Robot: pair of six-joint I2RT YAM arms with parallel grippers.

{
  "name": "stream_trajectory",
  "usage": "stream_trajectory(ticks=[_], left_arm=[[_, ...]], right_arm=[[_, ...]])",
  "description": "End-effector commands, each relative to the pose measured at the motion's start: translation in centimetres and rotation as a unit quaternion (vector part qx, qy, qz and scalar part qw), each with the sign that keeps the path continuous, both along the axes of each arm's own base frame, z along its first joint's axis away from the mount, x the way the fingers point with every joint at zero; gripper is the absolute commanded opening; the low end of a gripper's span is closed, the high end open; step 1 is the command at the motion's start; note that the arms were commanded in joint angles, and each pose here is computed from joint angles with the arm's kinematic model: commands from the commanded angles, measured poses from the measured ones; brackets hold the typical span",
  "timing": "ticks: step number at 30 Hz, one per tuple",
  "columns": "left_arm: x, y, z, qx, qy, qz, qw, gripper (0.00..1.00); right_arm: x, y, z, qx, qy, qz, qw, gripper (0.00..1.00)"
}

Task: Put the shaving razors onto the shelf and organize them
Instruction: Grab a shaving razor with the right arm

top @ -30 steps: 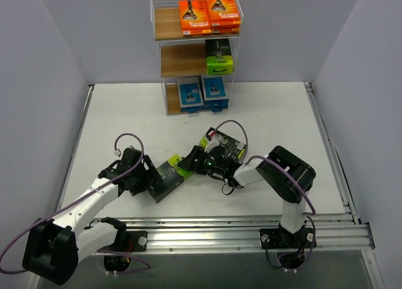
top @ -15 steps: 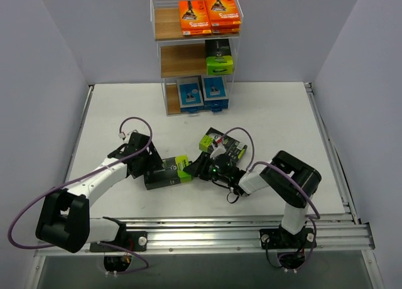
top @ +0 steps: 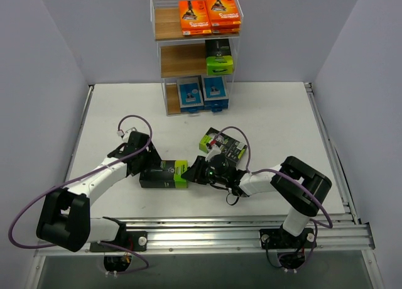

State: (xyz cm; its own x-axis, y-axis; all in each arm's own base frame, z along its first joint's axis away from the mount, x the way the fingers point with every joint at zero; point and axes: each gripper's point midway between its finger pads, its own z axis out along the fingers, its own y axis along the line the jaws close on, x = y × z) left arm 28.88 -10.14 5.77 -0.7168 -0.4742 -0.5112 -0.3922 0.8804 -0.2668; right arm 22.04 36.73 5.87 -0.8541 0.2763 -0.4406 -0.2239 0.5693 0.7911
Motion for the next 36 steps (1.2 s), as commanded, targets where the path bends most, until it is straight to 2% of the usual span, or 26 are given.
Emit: stream_trajectory(ticks=[1,4,6,9,12,13,17,18,20,32,36], left_arm=[[-0.5,-1.2,-0.9,-0.024,0.015,-0.016,0.999,0.86],[-0.8,-1.2,-1.1,-0.026,0.015,-0.015,0.999,0.86],[-1.1,-1.1,-1.2,-0.027,0.017,-0.015,0.999,0.86],[-1.3,-1.2,-1.3,-0.029,0.018,-0.016,0.999,0.87],[-1.4,-1.1,-1.4,-0.029,0.019,-0.015,0.999,0.87],[-1.3,-1.2,-1.2,-0.03,0.018,-0.017,0.999,0.87],[-1.4,-1.2,-1.4,-0.03,0.022,-0.016,0.999,0.87],[-1.4,-1.2,-1.4,-0.03,0.022,-0.016,0.999,0.87],[-1.4,-1.2,-1.6,-0.03,0.025,-0.016,0.999,0.87],[-1.4,-1.3,-1.9,-0.029,0.031,-0.016,0.999,0.87],[-1.4,-1.3,-2.0,-0.029,0.033,-0.017,0.999,0.87]], right_arm=[[-0.5,3.4,7.8,0.104,-0.053,0.046,0.992,0.25],[-0.6,3.1,7.3,0.102,-0.046,0.038,0.993,0.26],[-0.5,2.5,6.7,0.099,-0.038,0.023,0.994,0.31],[-0.5,2.1,6.5,0.109,-0.032,0.015,0.993,0.26],[-0.4,1.7,6.4,0.117,-0.029,0.007,0.993,0.25],[-0.3,1.5,6.1,0.114,-0.025,0.002,0.993,0.33],[0.0,0.8,5.7,0.112,-0.021,-0.013,0.993,0.39],[0.2,0.4,5.4,0.113,-0.015,-0.021,0.993,0.46],[0.4,0.0,5.4,0.117,-0.013,-0.028,0.993,0.47],[1.3,-2.1,4.3,0.129,0.003,-0.066,0.989,0.25],[1.2,-2.1,3.5,0.13,0.013,-0.065,0.989,0.2]])
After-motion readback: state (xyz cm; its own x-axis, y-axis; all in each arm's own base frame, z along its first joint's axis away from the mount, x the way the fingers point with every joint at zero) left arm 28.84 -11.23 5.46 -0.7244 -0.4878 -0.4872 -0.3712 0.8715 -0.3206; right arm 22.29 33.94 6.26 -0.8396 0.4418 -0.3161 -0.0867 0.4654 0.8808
